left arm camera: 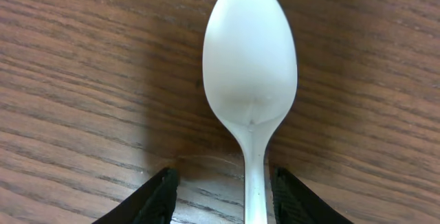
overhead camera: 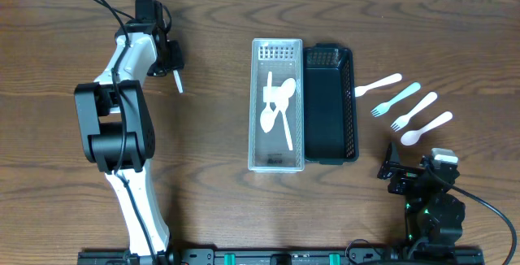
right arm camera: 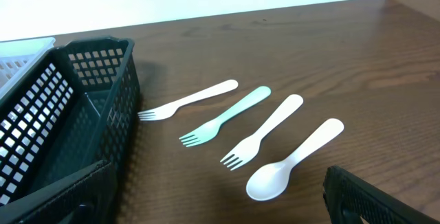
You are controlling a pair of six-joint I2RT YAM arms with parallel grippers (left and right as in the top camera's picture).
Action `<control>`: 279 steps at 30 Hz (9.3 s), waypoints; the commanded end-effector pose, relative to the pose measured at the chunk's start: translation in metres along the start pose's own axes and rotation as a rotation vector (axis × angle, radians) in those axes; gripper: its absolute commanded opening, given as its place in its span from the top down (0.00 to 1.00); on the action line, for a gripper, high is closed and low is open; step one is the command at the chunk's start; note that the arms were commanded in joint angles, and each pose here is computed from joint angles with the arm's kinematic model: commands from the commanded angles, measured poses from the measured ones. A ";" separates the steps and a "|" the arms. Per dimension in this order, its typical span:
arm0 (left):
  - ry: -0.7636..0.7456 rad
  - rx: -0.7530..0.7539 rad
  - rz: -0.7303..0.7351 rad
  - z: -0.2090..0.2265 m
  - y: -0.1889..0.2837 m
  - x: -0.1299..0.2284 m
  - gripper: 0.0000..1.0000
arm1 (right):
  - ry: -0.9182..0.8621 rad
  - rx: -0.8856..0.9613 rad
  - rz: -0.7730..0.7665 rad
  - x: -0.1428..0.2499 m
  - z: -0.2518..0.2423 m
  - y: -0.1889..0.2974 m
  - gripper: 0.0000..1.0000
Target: Pack container
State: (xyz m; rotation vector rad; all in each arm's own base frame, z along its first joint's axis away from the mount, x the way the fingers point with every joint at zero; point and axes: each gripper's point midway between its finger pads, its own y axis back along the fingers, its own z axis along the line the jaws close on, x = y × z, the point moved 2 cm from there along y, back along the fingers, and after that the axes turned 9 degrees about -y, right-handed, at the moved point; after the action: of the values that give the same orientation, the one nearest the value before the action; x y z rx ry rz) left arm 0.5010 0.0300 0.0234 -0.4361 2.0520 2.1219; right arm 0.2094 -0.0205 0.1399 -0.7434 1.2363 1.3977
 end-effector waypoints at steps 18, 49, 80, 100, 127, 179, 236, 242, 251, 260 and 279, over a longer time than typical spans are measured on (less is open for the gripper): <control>-0.028 0.000 -0.005 -0.014 0.009 -0.004 0.94 | 0.009 0.011 -0.006 -0.001 -0.002 0.000 0.01; -0.342 0.217 -0.067 -0.243 0.202 0.089 0.94 | 0.009 0.011 -0.006 -0.001 -0.002 0.000 0.01; 0.437 -0.190 -0.301 0.105 0.188 -0.036 0.13 | 0.009 0.011 -0.006 -0.001 -0.002 0.000 0.01; 0.622 -0.286 -0.274 0.201 0.192 -0.005 0.02 | -0.035 -0.072 -0.074 -0.017 0.012 0.001 0.01; 0.622 -0.286 -0.274 0.201 0.192 -0.005 0.02 | -0.078 0.076 0.256 -0.121 0.038 -0.072 0.01; 0.622 -0.286 -0.274 0.201 0.192 -0.005 0.02 | -0.737 0.882 0.874 0.053 -0.124 -0.117 0.27; 0.622 -0.286 -0.274 0.201 0.192 -0.005 0.02 | -0.822 0.974 0.928 0.079 -0.130 -0.130 0.81; 0.622 -0.286 -0.274 0.201 0.192 -0.005 0.02 | -0.789 0.943 0.931 0.070 -0.129 -0.134 0.91; 0.622 -0.286 -0.274 0.201 0.192 -0.005 0.02 | -0.411 0.585 0.836 -0.039 -0.067 -0.182 0.99; 0.622 -0.286 -0.274 0.201 0.192 -0.005 0.02 | -0.202 0.143 0.822 -0.069 0.062 -0.209 0.99; 0.622 -0.286 -0.274 0.201 0.192 -0.005 0.02 | 0.181 -0.134 0.963 0.025 0.177 -0.182 0.98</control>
State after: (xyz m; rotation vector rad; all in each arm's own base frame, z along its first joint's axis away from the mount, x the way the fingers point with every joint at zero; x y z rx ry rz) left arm 0.4261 0.2187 0.1954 -1.4670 1.8241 2.3107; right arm 0.4206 0.1330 0.1444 -0.3617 1.6844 2.2068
